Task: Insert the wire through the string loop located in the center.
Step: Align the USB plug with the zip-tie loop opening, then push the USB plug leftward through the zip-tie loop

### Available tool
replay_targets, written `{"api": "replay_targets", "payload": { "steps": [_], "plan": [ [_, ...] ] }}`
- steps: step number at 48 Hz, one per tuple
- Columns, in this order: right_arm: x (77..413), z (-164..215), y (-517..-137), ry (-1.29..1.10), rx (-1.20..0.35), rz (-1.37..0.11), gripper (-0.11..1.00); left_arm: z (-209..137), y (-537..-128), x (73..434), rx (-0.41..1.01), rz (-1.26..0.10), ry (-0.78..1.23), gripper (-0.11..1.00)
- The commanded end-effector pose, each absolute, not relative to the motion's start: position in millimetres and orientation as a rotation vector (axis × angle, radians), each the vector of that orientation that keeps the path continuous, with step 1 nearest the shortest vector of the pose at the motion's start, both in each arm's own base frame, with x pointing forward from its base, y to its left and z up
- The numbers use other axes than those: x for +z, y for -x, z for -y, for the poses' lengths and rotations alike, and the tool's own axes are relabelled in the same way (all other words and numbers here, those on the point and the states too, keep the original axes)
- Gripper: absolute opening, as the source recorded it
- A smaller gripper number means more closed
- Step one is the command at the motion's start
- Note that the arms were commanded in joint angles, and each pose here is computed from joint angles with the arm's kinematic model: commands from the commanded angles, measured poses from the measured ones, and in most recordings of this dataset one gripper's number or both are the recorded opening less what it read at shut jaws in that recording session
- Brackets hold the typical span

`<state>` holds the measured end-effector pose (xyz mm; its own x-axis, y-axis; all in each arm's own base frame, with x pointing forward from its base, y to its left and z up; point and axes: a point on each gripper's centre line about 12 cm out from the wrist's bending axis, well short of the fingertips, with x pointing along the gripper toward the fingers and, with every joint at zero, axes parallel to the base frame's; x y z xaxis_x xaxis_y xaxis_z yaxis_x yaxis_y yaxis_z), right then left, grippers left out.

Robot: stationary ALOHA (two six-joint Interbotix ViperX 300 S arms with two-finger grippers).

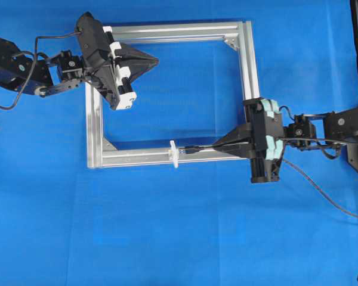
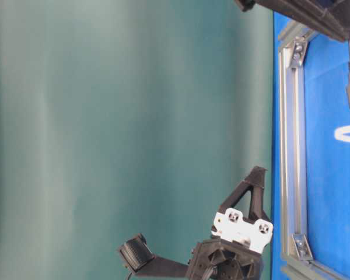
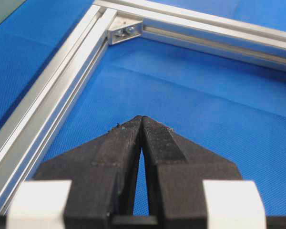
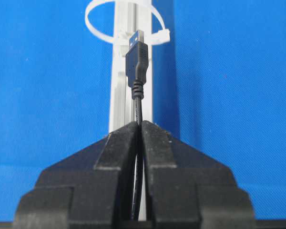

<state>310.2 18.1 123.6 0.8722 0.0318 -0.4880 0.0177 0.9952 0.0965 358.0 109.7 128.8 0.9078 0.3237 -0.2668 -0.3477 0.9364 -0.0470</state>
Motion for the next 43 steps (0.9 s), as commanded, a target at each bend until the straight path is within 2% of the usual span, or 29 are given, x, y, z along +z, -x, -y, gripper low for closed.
{"api": "replay_targets", "payload": {
  "steps": [1, 29, 43],
  "plan": [
    [132, -17, -322, -0.102, 0.005, -0.474, -0.02, -109, -360, 143, 0.342, -0.217, 0.086, 0.00],
    [135, -25, -382, -0.098, 0.021, -0.426, -0.02, -110, -360, 144, 0.342, -0.215, 0.086, 0.00],
    [132, -25, -384, -0.096, 0.022, -0.432, -0.02, -110, -360, 143, 0.344, -0.217, 0.087, 0.00]
  ]
}}
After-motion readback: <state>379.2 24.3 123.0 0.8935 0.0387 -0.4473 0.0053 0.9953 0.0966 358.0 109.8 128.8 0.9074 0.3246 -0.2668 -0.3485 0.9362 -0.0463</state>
